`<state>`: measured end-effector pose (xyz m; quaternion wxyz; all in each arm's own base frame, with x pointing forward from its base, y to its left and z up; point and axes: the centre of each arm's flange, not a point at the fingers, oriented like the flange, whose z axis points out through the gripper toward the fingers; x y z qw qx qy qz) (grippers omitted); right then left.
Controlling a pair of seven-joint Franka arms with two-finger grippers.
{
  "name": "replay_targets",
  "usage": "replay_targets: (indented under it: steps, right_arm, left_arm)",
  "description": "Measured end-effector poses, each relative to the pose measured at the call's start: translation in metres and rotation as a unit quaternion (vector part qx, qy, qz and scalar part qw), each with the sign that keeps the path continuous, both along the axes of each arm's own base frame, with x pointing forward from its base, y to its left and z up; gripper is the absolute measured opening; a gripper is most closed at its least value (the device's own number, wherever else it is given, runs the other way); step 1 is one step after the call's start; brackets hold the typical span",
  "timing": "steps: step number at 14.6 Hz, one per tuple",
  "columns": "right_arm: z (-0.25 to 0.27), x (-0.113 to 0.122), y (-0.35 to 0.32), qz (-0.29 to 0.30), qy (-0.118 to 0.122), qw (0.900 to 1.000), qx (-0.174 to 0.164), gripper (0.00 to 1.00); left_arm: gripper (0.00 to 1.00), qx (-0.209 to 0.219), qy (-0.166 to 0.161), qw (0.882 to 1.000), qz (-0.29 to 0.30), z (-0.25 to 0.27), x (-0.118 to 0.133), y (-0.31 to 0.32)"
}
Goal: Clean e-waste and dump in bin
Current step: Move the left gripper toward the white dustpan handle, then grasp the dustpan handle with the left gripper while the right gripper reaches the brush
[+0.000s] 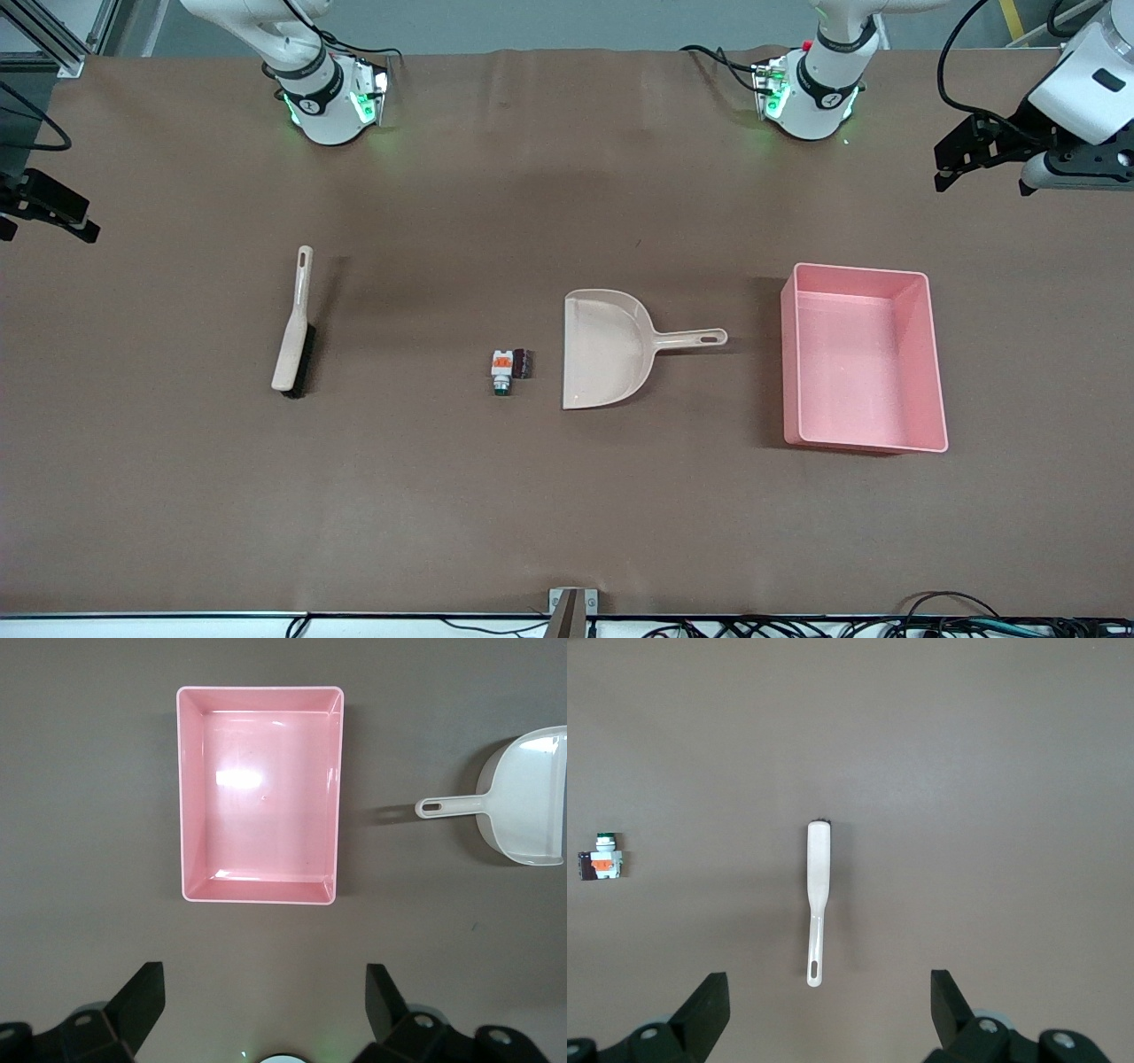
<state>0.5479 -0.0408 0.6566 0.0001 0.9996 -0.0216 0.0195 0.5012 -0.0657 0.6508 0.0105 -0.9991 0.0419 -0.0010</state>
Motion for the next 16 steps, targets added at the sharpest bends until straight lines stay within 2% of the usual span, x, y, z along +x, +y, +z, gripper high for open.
replay_targets:
  steps: [5,9,12,14,16]
  right_arm:
    - [-0.001,0.0,0.0,0.0,0.002,1.0,0.0,1.0]
    - [-0.016,0.003,0.0,0.0,0.032,0.999,0.002,1.0]
    - [-0.034,0.012,0.0,0.0,0.048,0.999,0.001,1.0]
    - [-0.04,0.015,0.0,0.0,0.056,0.998,0.002,1.0]
    - [-0.048,0.014,0.001,0.001,0.075,0.997,0.003,1.0]
  left_arm:
    - [1.0,0.001,-0.001,1.0,0.01,0.001,0.005,0.011]
    - [1.0,0.0,0.02,1.0,-0.002,-0.022,0.024,0.002]
    - [1.0,-0.003,0.038,0.997,-0.06,-0.061,0.044,-0.039]
    - [1.0,-0.008,0.037,0.993,-0.11,-0.091,0.053,-0.086]
    - [1.0,-0.017,0.034,0.986,-0.162,-0.125,0.053,-0.128]
